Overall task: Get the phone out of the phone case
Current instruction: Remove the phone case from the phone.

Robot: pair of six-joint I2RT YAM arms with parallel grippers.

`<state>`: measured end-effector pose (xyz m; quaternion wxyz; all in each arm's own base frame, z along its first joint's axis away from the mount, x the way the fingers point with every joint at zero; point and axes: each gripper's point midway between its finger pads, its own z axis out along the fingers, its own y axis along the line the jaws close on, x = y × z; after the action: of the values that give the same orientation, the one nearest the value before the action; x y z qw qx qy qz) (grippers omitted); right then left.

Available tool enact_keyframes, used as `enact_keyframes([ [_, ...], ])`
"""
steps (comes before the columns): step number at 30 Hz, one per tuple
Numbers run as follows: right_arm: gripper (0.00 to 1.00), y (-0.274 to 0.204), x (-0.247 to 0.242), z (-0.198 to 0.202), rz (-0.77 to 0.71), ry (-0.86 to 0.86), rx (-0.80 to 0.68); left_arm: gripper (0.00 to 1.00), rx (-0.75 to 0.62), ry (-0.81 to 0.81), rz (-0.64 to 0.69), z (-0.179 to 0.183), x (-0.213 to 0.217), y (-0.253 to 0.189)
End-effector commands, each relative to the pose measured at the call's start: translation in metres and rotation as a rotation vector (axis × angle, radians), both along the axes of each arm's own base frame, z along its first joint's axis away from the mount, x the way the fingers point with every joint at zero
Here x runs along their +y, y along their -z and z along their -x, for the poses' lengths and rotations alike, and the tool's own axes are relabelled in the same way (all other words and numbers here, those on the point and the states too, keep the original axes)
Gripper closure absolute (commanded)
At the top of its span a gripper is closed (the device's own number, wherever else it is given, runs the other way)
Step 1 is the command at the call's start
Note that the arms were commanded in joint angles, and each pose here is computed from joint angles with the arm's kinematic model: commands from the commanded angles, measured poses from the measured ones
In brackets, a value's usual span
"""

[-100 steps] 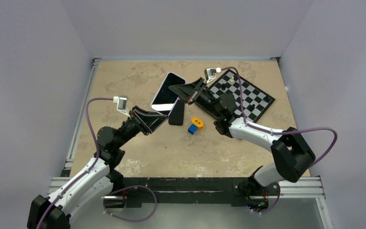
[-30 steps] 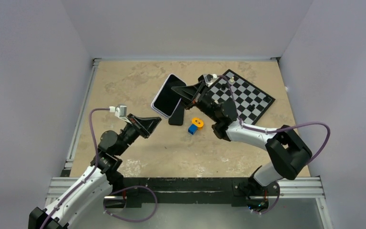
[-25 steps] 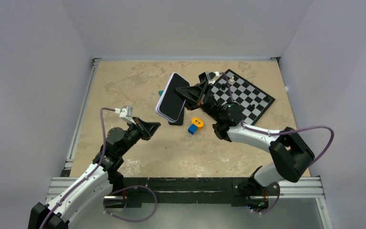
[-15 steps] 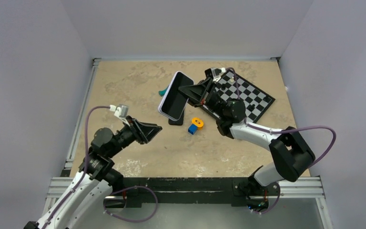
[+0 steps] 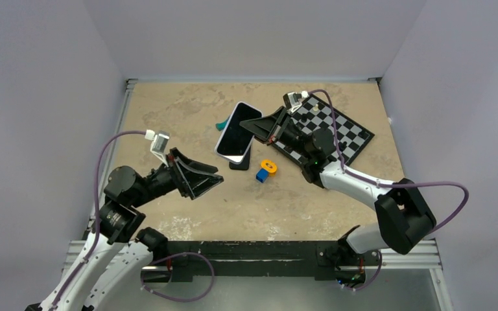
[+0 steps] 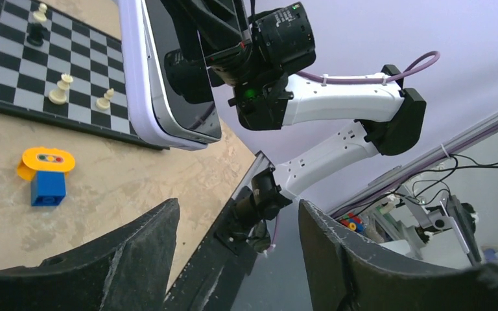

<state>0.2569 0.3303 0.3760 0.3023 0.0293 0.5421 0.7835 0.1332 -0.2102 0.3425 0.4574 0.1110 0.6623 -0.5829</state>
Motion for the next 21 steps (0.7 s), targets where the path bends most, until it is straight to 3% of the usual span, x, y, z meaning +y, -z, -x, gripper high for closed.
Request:
enact_keyframes([
  [1,1.00,-0.032,-0.009,0.014,-0.062,0.002,-0.102,0.28,0.029,0.033,0.052,0.003,-0.003,-0.014],
  [6,1.00,-0.031,-0.006,0.017,-0.074,-0.016,-0.101,0.29,0.013,0.005,0.100,-0.002,-0.002,-0.031],
  [12,1.00,-0.033,-0.003,0.019,-0.075,-0.023,-0.106,0.40,0.040,-0.059,0.127,-0.014,0.002,-0.035],
  [21,1.00,-0.033,0.002,0.022,-0.071,-0.032,-0.107,0.41,0.013,-0.090,0.135,-0.015,0.006,-0.041],
])
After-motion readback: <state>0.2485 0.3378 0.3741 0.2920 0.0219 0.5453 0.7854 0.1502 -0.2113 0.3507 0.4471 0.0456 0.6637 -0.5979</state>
